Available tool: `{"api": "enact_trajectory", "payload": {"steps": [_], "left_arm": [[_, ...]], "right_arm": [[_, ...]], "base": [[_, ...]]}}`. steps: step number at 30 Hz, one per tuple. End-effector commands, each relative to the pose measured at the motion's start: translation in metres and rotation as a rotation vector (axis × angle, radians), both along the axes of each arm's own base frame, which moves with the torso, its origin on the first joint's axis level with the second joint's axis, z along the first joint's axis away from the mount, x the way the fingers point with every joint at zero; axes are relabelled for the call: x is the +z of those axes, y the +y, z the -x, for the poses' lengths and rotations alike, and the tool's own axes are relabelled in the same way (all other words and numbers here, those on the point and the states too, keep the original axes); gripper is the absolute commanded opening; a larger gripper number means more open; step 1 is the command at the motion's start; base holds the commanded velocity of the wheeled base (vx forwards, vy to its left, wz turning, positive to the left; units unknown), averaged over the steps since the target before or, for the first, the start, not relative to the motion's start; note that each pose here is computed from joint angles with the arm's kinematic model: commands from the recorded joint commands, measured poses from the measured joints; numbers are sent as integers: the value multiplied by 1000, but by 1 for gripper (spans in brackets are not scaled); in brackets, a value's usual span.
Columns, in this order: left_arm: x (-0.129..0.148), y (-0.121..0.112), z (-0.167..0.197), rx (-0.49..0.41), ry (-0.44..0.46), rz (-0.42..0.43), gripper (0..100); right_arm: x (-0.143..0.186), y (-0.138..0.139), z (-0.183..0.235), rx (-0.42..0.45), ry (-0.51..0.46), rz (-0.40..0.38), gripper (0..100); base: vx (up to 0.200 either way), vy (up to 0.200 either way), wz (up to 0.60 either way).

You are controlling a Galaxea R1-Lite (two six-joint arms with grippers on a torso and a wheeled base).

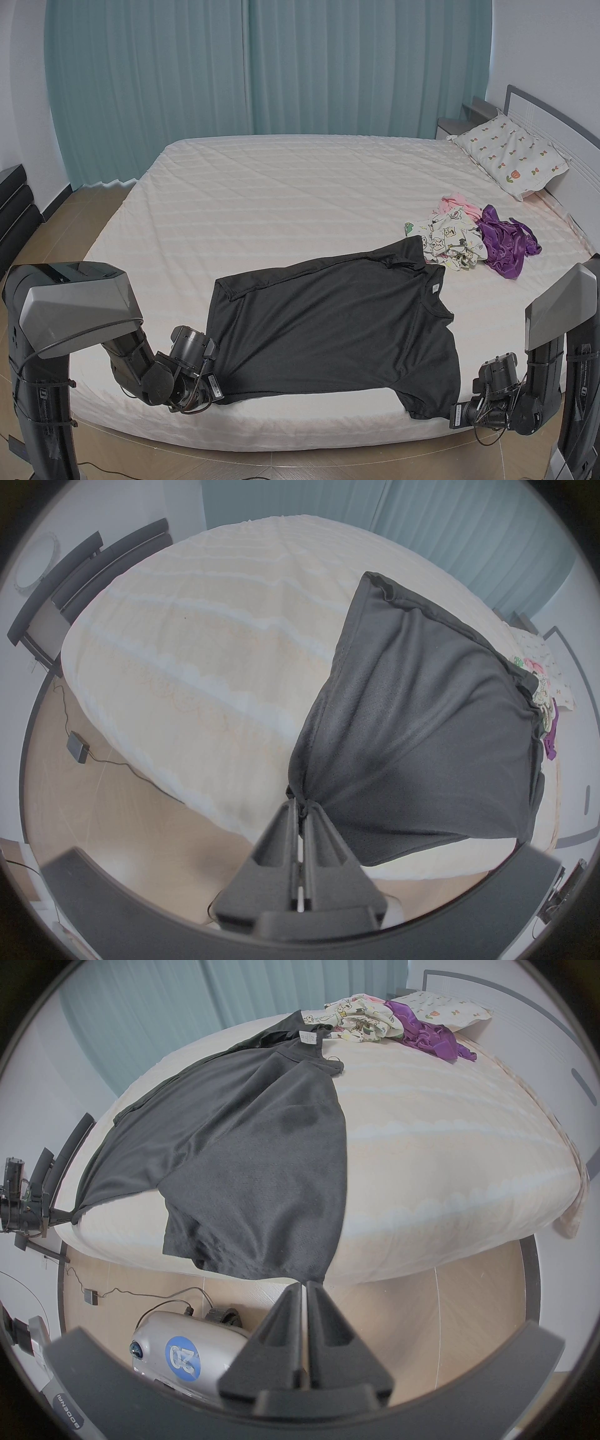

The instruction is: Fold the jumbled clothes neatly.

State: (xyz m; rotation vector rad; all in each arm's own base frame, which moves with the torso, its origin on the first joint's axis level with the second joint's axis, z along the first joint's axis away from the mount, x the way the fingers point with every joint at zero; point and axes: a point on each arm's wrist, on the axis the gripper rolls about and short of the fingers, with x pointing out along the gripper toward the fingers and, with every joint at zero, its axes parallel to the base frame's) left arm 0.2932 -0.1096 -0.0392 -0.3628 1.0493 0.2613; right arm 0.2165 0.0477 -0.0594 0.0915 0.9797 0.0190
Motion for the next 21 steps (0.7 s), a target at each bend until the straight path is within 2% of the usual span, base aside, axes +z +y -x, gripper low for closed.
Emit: {"api": "enact_trajectory", "payload": {"steps": [1, 9, 11, 12, 13, 16, 18, 21], "left_arm": [[-1, 1, 4, -1, 14, -4, 100], [14, 3, 0, 8, -34, 32, 100], [31, 4, -3, 11, -79, 89, 100], [34, 5, -3, 16, -87, 98, 100], [45, 6, -3, 25, -120, 134, 100], [58, 8, -7, 66, -159, 214, 100], [60, 8, -8, 77, -160, 245, 100], [67, 13, -16, 118, -177, 310, 100]], "right_arm": [[0, -1, 3, 2, 10, 3, 100], [8, 1, -1, -12, -78, -54, 100], [14, 7, -5, -48, -133, -143, 100], [15, 9, -6, -55, -141, -162, 100], [20, 18, -6, -72, -166, -235, 100], [26, 30, -9, -113, -214, -342, 100], [28, 31, -11, -127, -230, -365, 100], [39, 34, -21, -167, -290, -441, 100]], "base": [[0, 0, 0], [0, 0, 0], [0, 0, 0], [0, 0, 0], [0, 0, 0], [0, 0, 0], [0, 0, 0], [67, 0, 0]]}}
